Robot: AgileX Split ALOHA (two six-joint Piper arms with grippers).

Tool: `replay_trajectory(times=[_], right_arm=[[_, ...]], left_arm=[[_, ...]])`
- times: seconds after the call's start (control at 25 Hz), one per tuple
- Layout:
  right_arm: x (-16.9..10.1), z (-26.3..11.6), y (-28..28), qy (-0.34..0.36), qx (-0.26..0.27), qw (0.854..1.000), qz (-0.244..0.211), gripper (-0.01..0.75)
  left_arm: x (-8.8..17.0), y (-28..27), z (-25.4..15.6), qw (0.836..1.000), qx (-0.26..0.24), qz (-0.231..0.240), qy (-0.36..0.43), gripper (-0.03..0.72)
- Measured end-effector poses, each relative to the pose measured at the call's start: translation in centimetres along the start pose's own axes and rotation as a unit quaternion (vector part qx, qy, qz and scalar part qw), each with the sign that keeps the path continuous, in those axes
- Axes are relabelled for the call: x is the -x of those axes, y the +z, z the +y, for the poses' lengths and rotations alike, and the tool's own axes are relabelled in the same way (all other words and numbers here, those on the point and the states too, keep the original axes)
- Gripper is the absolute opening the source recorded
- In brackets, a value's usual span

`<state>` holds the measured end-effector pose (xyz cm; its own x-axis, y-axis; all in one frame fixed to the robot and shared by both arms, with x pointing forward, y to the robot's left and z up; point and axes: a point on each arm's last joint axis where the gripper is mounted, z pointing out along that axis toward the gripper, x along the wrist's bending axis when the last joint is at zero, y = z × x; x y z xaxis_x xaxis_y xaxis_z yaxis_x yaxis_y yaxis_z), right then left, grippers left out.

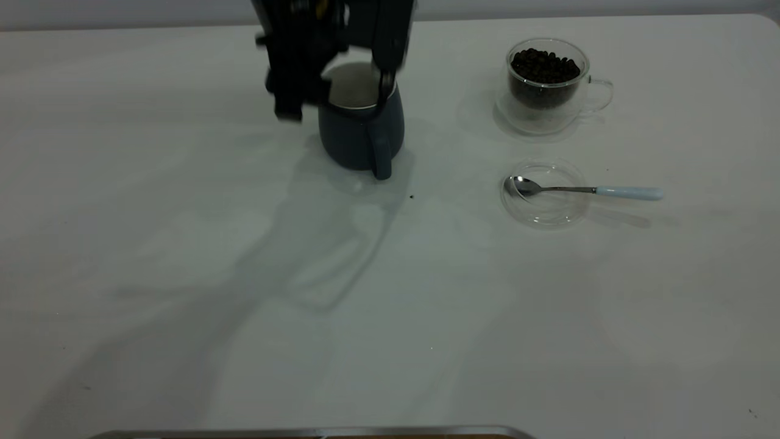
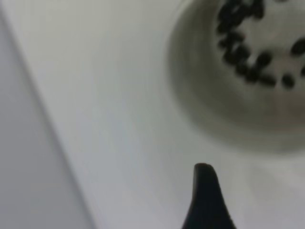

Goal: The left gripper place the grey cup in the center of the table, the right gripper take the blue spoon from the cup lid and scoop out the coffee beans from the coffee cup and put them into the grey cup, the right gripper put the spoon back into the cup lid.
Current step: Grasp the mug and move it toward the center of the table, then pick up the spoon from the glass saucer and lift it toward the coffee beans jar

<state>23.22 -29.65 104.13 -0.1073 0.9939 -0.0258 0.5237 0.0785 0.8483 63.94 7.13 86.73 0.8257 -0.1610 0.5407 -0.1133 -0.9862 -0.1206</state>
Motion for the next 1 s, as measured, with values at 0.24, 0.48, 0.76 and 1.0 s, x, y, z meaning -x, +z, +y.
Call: replay_trajectory(times=[0.24,0.48,0.76,1.0], right_arm=[[0.0,0.0,0.0,0.000,0.000,1.000,0.000,0.588],[0.0,0.0,0.0,0.000,0.000,1.000,0.000,0.588],[0.0,0.0,0.0,0.000,0.000,1.000,0.000,0.588],[0.0,0.0,0.0,0.000,0.000,1.000,0.000,0.588]], left_arm=[[-3.4,-7.8,-2.5,0.991,-0.057,0.033,-0.118,0.588],[-4.4,-15.9,-6.8,0.945,-0.161,0.038,-0.282,0.588],[-4.3,-24.7,-10.7,0.875,-0.184,0.078,-0.440,0.588],[-3.2,-33.9,-14.1,0.818,-0.072,0.118,-0.558,0.588]])
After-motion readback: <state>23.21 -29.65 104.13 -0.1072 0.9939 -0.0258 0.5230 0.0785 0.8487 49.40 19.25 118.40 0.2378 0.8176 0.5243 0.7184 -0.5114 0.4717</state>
